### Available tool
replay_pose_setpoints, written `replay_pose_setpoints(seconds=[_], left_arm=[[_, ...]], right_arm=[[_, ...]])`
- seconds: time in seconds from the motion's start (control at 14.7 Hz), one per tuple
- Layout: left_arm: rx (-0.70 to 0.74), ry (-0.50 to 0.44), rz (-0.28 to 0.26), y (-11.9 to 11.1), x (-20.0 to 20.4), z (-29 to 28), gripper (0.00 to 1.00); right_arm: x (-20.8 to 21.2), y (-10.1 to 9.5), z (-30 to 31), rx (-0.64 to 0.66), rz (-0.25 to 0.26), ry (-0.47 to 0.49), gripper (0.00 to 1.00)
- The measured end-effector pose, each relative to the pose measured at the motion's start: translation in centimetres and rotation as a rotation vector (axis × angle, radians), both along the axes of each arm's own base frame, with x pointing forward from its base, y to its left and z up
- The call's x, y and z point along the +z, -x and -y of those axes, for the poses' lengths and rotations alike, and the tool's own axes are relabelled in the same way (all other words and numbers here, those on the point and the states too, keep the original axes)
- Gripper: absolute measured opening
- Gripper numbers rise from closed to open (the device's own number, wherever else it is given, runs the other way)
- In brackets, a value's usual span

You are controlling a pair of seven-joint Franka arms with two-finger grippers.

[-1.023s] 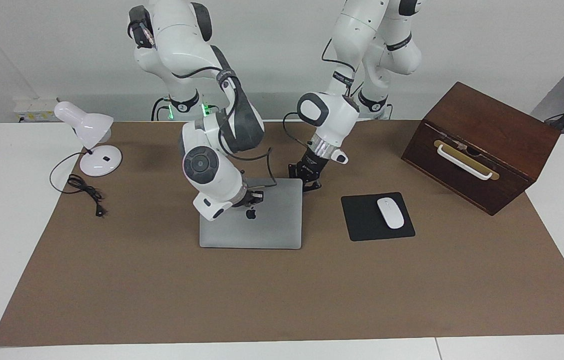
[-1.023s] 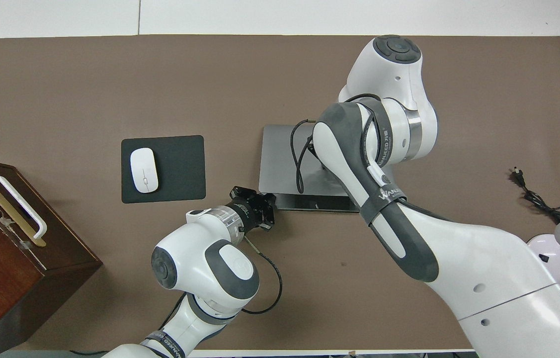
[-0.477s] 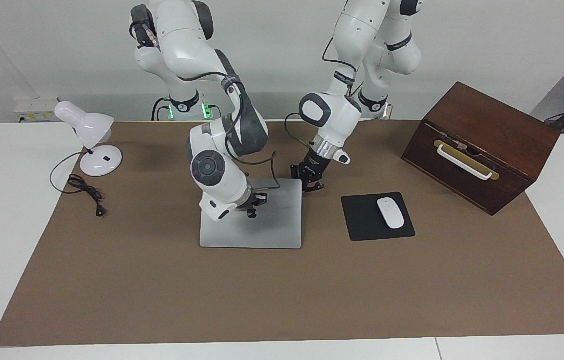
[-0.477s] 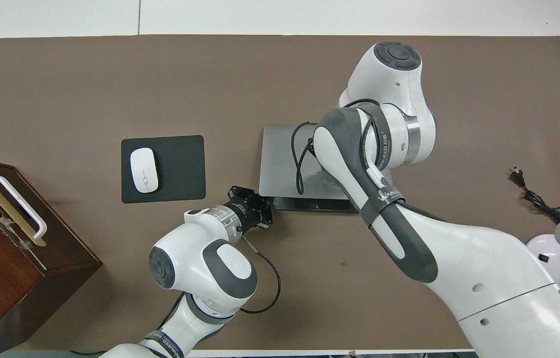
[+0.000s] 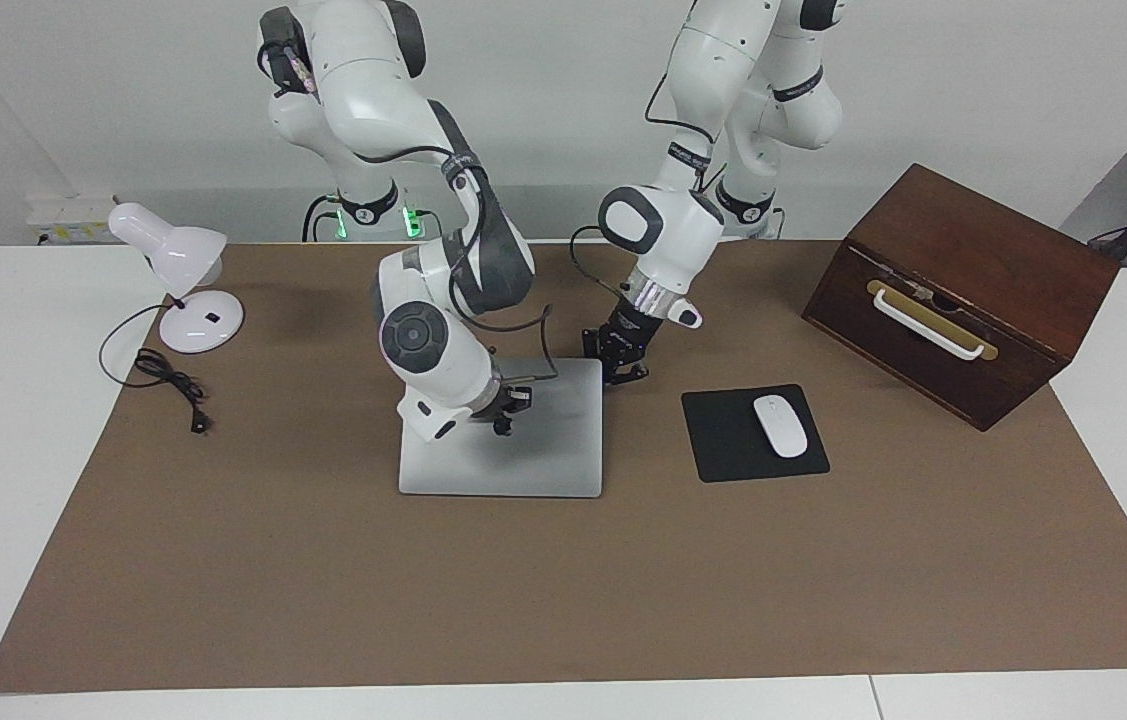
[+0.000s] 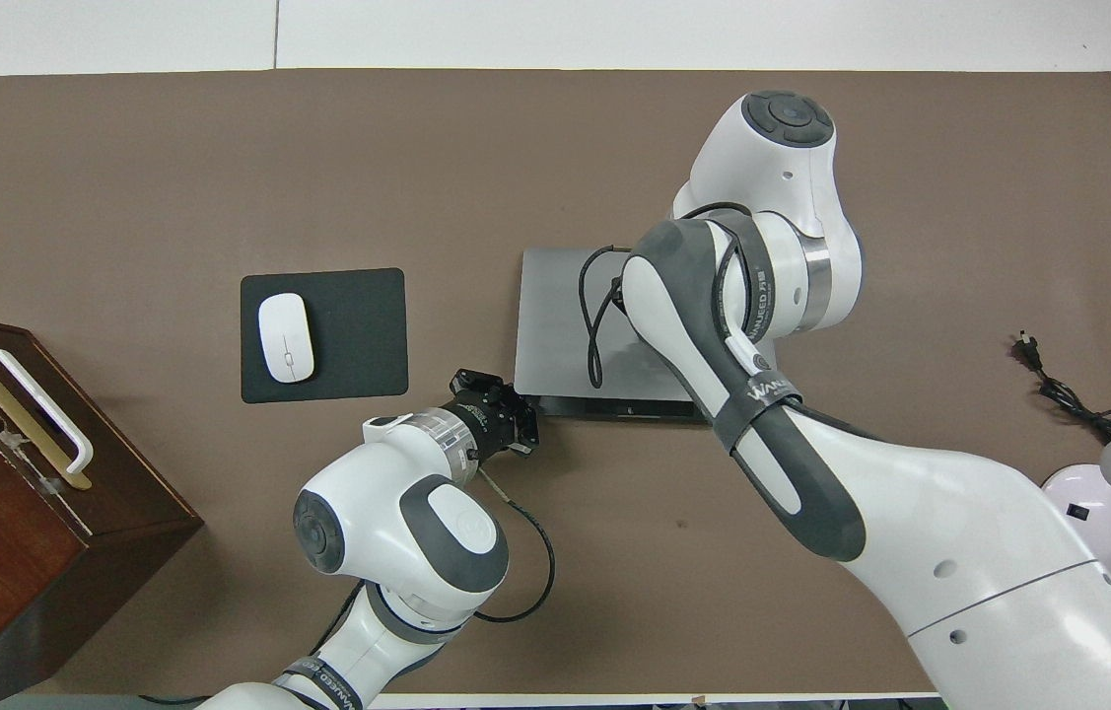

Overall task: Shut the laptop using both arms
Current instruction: 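Press the lowered screen flat with the right gripper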

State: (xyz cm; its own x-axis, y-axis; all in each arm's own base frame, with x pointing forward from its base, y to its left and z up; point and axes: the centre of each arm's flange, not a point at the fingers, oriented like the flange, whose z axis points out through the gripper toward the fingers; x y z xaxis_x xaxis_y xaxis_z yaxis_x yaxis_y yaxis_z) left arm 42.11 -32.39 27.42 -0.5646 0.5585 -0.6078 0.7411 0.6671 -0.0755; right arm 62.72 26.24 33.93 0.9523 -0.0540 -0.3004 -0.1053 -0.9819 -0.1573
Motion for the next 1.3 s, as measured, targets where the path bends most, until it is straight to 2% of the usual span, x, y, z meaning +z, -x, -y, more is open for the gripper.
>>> replay_pose_setpoints(seconds=[1.3], left_arm=[[-0.007,-0.004,0.004,0.0,0.0,0.0,0.01]], right_arm=[[-1.3,0.7,0.0,-0.015,-0.001,-0.008,0.01]])
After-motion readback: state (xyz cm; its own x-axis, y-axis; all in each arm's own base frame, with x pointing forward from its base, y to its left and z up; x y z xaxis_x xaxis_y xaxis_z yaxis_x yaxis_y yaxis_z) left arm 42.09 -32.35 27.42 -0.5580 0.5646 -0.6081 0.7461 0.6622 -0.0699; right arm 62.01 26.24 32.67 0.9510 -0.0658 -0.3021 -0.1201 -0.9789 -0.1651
